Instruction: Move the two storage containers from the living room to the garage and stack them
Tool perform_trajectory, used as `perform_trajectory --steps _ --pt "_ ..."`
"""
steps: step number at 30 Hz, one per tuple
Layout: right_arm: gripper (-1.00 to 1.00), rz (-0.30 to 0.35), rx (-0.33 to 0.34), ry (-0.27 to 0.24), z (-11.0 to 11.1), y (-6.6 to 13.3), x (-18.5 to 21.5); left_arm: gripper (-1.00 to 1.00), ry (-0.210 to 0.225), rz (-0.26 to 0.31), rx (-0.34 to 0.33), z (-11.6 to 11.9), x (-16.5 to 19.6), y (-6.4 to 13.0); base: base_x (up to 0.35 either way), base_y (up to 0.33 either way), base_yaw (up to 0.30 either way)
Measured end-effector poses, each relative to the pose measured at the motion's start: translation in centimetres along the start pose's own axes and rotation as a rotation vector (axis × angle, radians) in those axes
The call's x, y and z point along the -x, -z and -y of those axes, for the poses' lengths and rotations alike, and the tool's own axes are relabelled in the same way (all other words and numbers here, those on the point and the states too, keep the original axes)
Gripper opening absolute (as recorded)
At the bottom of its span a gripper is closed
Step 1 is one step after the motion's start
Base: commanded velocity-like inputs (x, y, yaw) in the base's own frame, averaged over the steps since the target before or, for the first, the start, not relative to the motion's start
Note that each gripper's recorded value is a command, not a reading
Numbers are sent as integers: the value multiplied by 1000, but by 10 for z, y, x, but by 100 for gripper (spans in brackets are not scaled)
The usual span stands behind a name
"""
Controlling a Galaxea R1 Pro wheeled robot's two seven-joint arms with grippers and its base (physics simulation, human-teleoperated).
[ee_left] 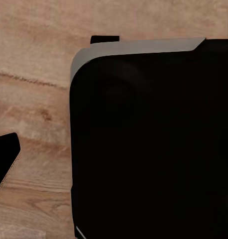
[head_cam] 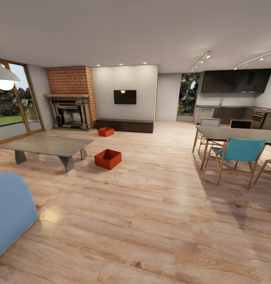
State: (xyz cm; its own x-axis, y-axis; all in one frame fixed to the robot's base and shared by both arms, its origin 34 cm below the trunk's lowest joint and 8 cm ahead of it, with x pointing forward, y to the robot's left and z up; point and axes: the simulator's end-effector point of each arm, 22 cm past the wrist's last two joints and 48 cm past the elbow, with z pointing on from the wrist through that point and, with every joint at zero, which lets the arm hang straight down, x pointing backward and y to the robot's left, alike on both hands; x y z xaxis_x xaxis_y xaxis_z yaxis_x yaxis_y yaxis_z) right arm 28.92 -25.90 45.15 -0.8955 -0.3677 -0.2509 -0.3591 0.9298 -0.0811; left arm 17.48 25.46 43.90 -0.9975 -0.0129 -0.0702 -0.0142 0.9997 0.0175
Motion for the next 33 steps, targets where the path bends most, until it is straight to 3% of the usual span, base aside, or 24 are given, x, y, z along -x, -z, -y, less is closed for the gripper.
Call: perform_trajectory --steps 33 --pt "100 1 -2 -1 1 0 0 100 0 0 0 0 0 0 323 0 0"
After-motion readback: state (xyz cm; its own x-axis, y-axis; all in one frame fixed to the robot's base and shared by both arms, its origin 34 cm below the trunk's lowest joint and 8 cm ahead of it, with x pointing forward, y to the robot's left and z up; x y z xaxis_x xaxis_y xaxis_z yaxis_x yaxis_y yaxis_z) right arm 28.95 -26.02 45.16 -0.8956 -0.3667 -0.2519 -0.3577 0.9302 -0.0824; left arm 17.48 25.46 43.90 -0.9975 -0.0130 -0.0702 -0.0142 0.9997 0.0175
